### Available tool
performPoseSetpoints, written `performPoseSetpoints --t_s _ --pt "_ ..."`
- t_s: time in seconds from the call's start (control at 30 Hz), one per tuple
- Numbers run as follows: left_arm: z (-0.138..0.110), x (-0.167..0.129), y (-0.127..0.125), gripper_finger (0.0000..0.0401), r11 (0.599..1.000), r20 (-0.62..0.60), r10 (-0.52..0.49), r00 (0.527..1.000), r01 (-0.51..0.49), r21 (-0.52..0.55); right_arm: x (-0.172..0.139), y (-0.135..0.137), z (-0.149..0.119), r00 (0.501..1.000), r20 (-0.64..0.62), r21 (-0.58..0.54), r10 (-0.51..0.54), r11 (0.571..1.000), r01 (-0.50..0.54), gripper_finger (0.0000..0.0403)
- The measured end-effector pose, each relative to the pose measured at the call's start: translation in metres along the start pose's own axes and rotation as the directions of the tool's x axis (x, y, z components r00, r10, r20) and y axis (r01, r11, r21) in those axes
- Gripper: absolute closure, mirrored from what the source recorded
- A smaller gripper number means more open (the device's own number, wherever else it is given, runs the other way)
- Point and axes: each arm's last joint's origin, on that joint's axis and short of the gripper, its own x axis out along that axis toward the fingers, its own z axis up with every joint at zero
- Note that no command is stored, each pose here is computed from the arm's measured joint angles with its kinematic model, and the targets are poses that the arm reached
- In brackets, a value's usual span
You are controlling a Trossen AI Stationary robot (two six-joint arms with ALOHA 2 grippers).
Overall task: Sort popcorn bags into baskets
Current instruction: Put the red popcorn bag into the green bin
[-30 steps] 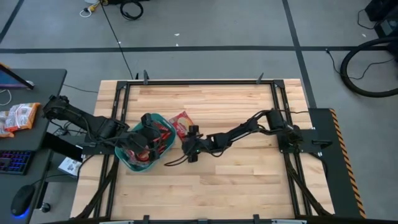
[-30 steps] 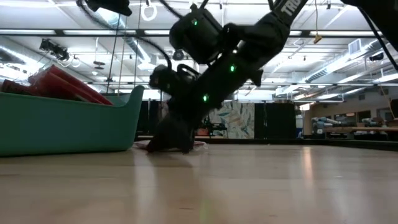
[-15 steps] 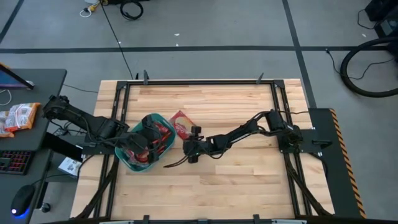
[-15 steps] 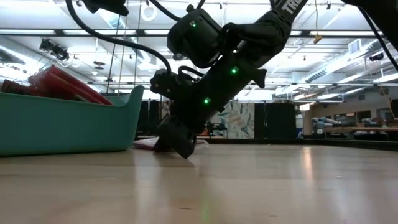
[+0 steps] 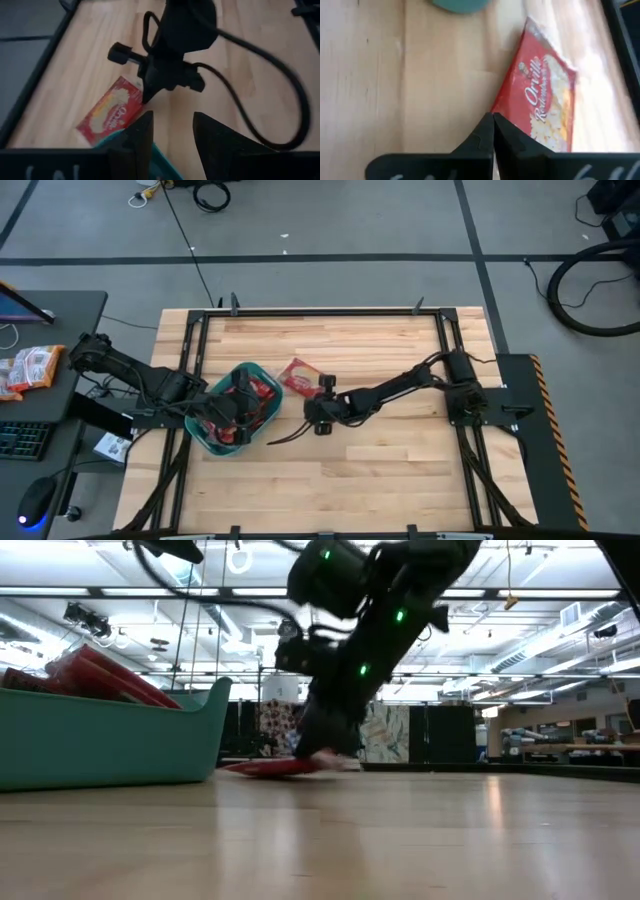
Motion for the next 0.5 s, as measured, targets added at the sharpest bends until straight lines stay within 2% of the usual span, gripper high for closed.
performPoseSetpoints --t_s 0.23,0.4,0.5 --pt "0.002 0.020 -0.011 0.0250 0.989 -0.011 0.034 0.999 -0.032 0.141 -0.033 -0.013 0.008 1.000 -0.010 0.019 0.014 1.000 -0.014 0.0400" --pt "-0.004 0.040 -0.021 0.0208 0.965 -0.076 0.064 0.995 -0.042 0.259 -0.054 -0.022 0.013 0.997 0.011 0.052 0.081 0.995 -0.081 0.0401" --pt "-0.005 0.047 -0.023 0.0178 0.956 -0.084 0.103 0.991 -0.076 0.285 -0.066 -0.026 0.016 0.993 0.028 0.066 0.115 0.991 -0.117 0.0401"
